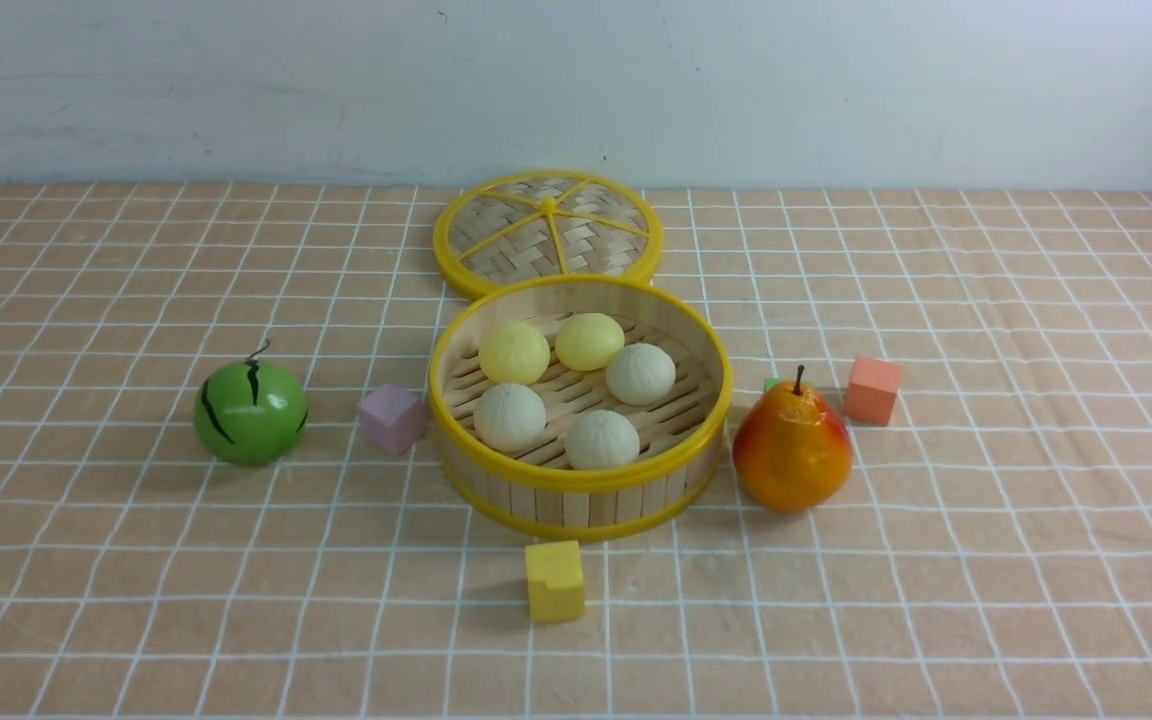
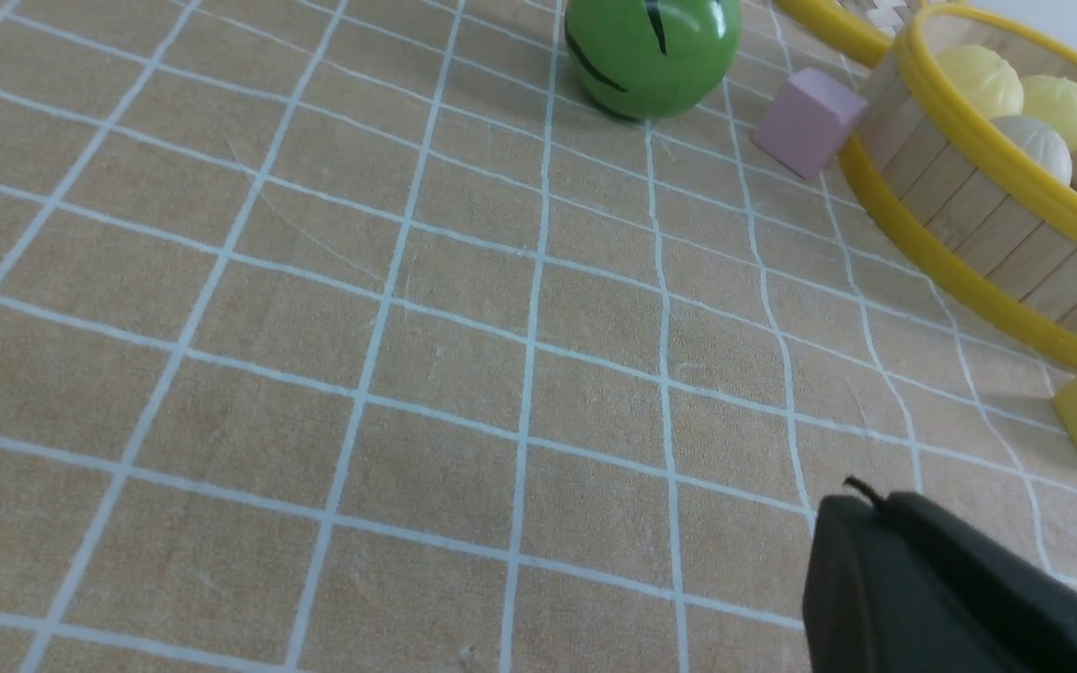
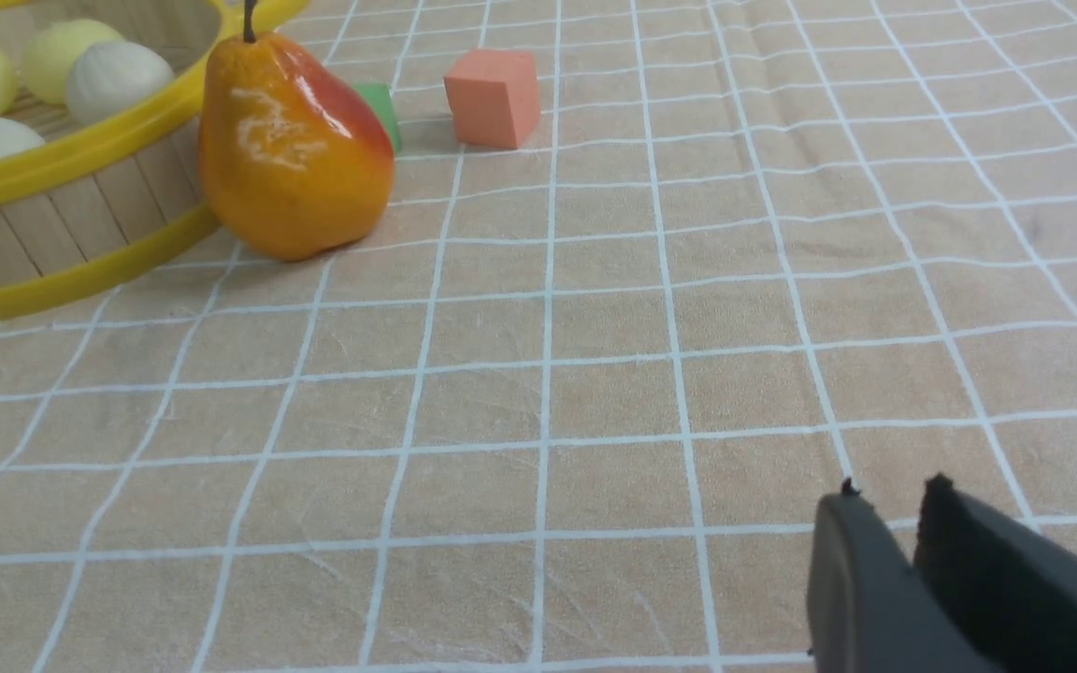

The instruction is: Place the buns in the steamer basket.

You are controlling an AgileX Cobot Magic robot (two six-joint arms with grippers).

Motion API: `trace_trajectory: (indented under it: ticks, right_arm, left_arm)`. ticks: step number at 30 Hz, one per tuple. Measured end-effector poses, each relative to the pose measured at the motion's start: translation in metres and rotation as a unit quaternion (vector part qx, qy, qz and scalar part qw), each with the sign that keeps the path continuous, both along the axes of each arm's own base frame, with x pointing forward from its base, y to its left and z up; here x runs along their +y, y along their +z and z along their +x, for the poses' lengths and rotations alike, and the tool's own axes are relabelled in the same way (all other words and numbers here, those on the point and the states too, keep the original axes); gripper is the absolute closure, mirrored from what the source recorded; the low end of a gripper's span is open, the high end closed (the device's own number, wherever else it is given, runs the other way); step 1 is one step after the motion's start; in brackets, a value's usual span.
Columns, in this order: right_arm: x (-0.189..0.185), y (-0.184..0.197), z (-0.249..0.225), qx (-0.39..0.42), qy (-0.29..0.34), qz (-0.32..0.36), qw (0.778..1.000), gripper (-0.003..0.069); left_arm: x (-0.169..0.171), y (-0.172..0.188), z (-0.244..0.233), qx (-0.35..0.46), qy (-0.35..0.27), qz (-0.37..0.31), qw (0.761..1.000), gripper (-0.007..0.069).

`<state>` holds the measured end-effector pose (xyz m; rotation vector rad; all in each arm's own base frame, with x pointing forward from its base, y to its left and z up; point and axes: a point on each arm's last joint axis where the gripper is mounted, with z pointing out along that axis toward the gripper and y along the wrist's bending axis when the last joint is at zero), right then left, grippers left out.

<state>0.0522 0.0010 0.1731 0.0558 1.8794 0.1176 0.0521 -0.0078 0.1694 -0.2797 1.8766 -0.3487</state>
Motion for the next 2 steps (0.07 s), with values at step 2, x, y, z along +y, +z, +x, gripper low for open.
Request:
trace_trajectory:
  ticks: [2]
  right_arm:
    - [0.0,0.0,0.0,0.0,0.0,0.0,1.0,0.0557]
  left_arm:
    - [0.0,0.0,0.0,0.0,0.0,0.0,1.0,0.0638]
